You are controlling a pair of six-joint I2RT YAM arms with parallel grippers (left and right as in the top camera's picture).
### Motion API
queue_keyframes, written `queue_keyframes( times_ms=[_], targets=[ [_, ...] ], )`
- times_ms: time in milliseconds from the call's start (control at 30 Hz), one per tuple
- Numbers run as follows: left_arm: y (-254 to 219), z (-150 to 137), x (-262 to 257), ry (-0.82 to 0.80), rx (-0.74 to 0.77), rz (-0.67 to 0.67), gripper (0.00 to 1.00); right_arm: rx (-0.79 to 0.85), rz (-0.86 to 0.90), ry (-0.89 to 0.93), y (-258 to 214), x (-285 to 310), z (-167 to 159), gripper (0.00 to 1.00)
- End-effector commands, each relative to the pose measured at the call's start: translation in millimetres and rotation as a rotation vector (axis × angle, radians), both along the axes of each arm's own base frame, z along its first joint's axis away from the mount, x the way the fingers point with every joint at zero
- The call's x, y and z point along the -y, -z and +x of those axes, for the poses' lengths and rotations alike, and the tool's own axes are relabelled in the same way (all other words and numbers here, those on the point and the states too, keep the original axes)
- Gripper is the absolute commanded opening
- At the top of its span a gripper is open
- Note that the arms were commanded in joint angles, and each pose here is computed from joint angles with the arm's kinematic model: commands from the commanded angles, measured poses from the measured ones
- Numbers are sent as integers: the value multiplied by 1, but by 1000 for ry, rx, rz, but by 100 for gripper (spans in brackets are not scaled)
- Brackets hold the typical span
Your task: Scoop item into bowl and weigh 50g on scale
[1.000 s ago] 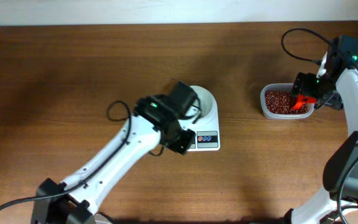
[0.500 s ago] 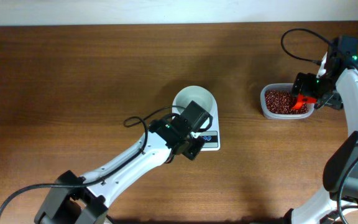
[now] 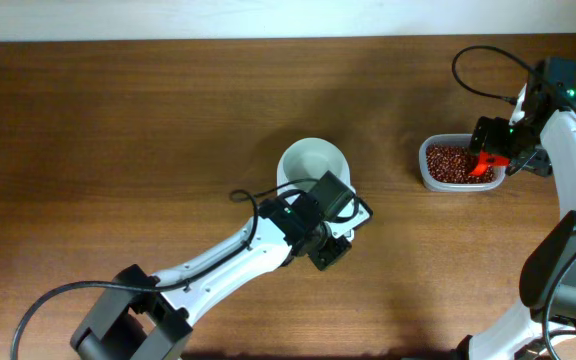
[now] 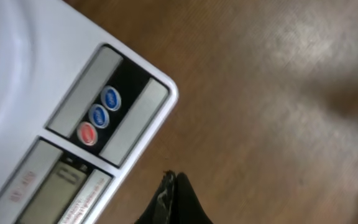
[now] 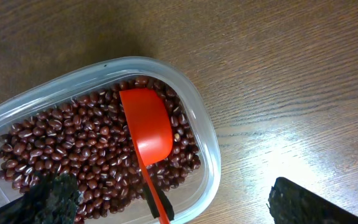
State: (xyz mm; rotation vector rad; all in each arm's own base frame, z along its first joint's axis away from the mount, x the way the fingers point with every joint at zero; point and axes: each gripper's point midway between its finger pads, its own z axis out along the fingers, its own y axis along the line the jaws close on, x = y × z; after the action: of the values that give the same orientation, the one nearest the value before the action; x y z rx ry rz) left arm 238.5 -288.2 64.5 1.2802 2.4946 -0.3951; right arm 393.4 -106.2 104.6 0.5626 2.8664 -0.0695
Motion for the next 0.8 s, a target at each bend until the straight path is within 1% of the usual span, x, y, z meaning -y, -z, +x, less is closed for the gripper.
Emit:
queue_keyframes(
  times_ms=[0,133,233,300,333,367,400,433,467,533,567,633,667,700,733,767],
  targets=[
    [-4,-12,8,49,-56,-36,0,12,2,-3,-3,-1,4,99],
    [-3,-17,6,52,-82,-31,0,12,2,-3,-3,-1,4,99],
    [-5,-7,4,28,-42,-9,0,12,2,-3,-3,-1,4,99],
    [-23,-1,2,12,-24,13,0,12,2,-3,-3,-1,4,99],
    [-35,2,1,-10,-18,19,0,12,2,-3,-3,-1,4,99],
    [-55,11,-5,-89,15,40,0,12,2,-3,-3,-1,4,99],
    [-64,17,-9,-138,45,47,0,12,2,-3,-3,-1,4,99],
    [-71,20,-10,-153,66,39,0,12,2,-3,-3,-1,4,99],
    [-71,20,-11,-154,67,42,0,12,2,-3,-3,-1,4,99],
    [-67,28,-24,-202,107,106,0,12,2,-3,-3,-1,4,99],
    [-67,31,-28,-229,121,120,2,12,2,-3,-3,-1,4,99],
    [-66,29,-29,-226,112,128,6,12,2,-3,-3,-1,4,99],
    [-65,26,-32,-225,102,142,14,12,2,-3,-3,-1,4,99],
    [-63,24,-34,-224,94,152,25,12,2,-3,-3,-1,4,99],
    [-62,21,-38,-222,82,169,56,12,2,-3,-3,-1,4,99],
    [-60,18,-41,-220,69,185,73,12,2,-3,-3,-1,4,99]
  ],
)
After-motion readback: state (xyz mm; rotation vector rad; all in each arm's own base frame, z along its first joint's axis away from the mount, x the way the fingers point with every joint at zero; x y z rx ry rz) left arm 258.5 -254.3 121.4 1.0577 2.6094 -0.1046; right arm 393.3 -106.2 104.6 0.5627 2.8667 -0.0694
